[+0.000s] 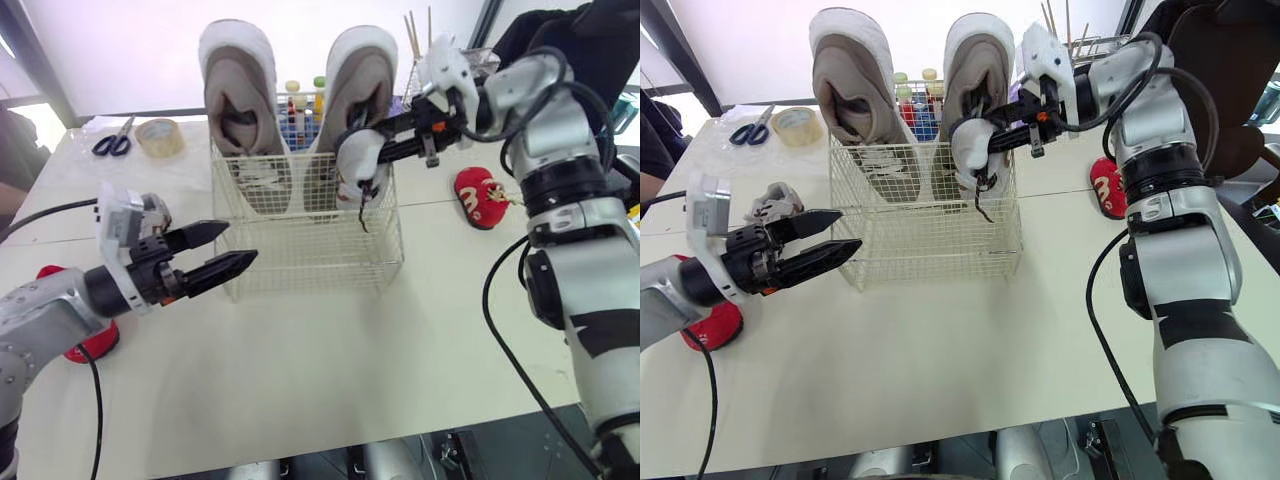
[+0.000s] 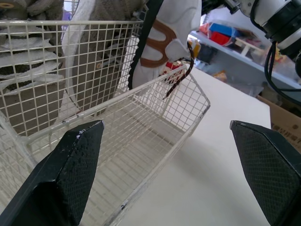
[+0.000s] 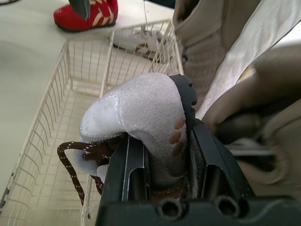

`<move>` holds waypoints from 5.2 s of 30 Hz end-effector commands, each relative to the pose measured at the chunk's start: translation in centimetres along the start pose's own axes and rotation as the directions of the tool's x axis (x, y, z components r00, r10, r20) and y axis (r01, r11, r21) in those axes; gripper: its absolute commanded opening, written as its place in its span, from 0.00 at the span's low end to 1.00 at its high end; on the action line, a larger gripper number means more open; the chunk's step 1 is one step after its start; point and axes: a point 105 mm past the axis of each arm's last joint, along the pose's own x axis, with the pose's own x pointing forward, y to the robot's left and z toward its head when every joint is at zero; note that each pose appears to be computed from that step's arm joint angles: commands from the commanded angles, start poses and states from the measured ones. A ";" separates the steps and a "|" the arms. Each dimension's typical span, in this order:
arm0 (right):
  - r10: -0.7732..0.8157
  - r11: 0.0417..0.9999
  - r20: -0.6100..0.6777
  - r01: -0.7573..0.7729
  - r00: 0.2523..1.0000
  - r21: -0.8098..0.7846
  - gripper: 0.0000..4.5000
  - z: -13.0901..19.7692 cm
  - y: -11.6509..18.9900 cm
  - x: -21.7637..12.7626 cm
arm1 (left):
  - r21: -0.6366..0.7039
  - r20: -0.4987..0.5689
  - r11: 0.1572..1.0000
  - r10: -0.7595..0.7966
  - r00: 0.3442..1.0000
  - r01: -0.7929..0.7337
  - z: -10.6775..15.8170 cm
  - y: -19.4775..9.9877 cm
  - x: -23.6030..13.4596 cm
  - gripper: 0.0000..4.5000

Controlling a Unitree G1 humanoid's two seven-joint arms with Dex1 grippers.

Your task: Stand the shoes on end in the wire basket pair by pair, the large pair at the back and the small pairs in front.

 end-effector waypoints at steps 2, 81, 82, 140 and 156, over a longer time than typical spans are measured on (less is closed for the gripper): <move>-0.022 1.000 -0.019 0.022 1.000 -0.020 0.37 0.0 -0.1 -0.6 | 0.044 0.026 0.999 -0.022 0.999 0.021 0.7 -0.6 0.3 1.00; 0.075 0.995 0.325 -0.091 0.943 0.037 1.00 9.3 9.6 -0.6 | 0.095 -0.287 0.572 0.799 0.527 -0.815 -4.8 25.7 -5.7 0.00; 0.073 0.995 0.324 -0.090 0.943 0.037 1.00 9.2 9.6 -0.6 | 0.083 -0.248 0.584 0.797 0.551 -0.808 -3.7 25.7 -5.3 0.00; 0.123 0.991 0.285 -0.134 0.951 0.021 1.00 7.4 6.5 0.8 | 0.247 0.948 0.509 0.047 0.313 -0.825 11.1 -1.9 5.5 0.00; 0.141 0.989 0.275 -0.147 0.951 -0.002 1.00 7.6 6.6 0.7 | 0.246 0.899 0.578 0.163 0.406 -0.778 4.9 -0.5 8.0 0.00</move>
